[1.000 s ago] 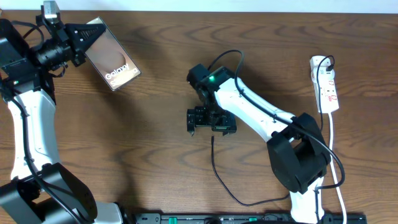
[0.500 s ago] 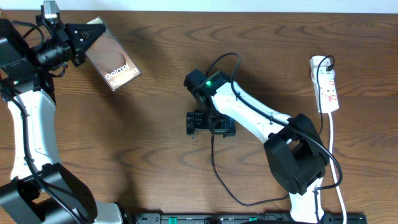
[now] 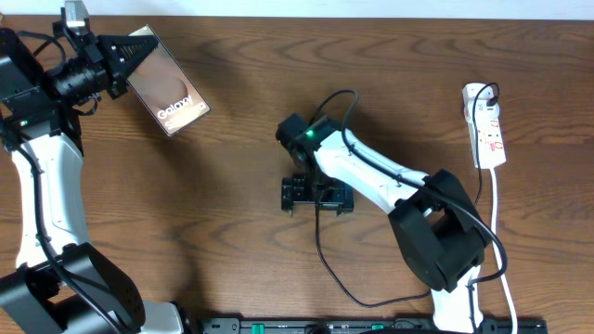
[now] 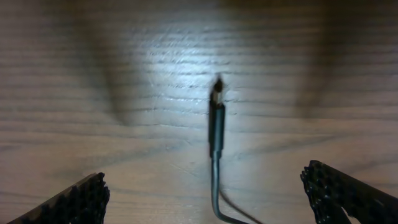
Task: Plug charger to phone and switch on socket
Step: 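Move the right gripper over the black cable plug at table center, then lower and close the right gripper on the cable's plug end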
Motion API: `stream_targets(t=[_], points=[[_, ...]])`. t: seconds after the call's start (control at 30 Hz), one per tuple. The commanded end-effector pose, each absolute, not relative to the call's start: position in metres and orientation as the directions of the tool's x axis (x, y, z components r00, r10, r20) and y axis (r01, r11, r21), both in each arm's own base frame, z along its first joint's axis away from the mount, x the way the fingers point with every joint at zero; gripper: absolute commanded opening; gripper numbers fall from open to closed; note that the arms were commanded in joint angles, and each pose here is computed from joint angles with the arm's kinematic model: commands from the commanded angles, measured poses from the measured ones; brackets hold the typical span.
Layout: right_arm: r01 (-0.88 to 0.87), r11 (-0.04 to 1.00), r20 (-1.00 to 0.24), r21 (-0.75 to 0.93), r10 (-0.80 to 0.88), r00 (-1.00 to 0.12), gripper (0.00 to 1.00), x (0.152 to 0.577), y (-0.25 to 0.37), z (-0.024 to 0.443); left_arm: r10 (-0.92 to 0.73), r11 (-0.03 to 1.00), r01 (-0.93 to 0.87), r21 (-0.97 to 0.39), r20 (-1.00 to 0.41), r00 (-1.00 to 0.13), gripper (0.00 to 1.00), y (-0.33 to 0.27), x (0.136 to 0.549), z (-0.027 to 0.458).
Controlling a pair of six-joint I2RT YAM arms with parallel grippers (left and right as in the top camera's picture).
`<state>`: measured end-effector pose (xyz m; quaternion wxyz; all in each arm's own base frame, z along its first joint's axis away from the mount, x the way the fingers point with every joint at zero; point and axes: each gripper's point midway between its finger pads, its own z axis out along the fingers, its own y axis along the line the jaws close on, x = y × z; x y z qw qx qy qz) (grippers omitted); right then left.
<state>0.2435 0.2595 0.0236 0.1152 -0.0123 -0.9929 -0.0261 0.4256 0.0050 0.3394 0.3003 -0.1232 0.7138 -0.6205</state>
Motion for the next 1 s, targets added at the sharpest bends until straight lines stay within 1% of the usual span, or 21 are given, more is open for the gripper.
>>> stream_targets(t=[0.0,0.57,0.97], points=[[0.025,0.999,0.240,0.035,0.016,-0.971,0.99,0.233,0.262,0.018,-0.522,0.197,0.226,-0.954,-0.297,-0.800,0.07,0.002,0.420,0.343],[0.036,0.999,0.230,0.032,0.028,-0.973,0.99,0.230,0.259,0.001,-0.522,0.197,0.226,-0.954,-0.297,-0.800,0.07,0.002,0.420,0.343],[0.039,0.999,0.201,0.027,0.033,-0.979,0.99,0.237,0.256,-0.003,-0.522,0.197,0.226,-0.954,-0.297,-0.800,0.07,0.002,0.420,0.343]])
